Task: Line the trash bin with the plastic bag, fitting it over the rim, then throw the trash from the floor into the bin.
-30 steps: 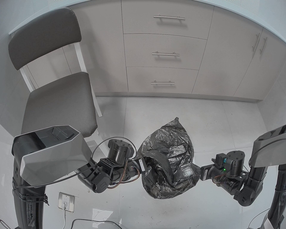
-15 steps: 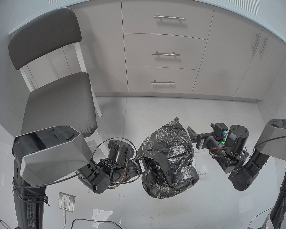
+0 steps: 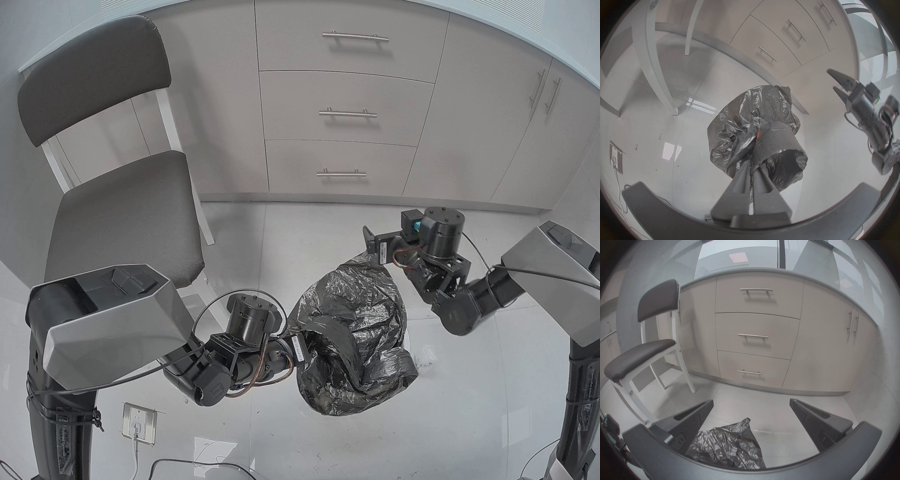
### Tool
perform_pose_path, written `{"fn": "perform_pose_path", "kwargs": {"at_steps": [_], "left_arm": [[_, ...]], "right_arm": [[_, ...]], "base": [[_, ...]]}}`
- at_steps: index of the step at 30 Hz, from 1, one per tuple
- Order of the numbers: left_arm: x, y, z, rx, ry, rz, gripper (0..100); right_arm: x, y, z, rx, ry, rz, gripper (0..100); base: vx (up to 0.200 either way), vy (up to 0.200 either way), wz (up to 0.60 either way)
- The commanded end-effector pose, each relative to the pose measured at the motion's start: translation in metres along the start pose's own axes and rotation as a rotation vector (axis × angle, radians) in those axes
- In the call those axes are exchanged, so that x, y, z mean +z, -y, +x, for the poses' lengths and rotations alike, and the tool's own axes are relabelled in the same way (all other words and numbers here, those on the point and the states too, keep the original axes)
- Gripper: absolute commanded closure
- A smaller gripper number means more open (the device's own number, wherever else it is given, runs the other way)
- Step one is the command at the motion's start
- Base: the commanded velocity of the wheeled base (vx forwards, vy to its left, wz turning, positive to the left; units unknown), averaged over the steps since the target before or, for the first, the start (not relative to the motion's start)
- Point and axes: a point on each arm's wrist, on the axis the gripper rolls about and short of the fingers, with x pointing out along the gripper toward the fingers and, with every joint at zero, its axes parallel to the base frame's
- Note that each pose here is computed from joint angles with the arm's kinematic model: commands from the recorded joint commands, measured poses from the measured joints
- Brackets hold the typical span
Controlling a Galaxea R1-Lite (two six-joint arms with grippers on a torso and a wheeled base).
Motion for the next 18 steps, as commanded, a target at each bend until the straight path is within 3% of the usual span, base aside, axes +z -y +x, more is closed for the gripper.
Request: {"fn": "perform_pose_path", "kwargs": {"at_steps": [1,10,12,18], "left_arm": [[-0.001,-0.001,0.0,0.002,-0.001,0.024,100],[-0.001,-0.001,0.0,0.004,0.0,0.026,100],[-0.001,-0.001,0.0,0.004,0.0,0.026,100],[0.0,-0.001,0.001,-0.003,0.008,0.025,100]], "right_arm": [[0.009,-0.017,0.043,-0.01,-0.053,-0.03,0],[0.011,-0.025,0.063,0.003,-0.152,0.035,0],[0.006,-0.025,0.066,0.013,-0.211,0.058,0],[-0.005,-0.026,0.071,0.024,-0.243,0.065,0]], "base": [[0.0,0.0,0.0],[0.0,0.0,0.0],[0.0,0.0,0.0],[0.0,0.0,0.0]]}}
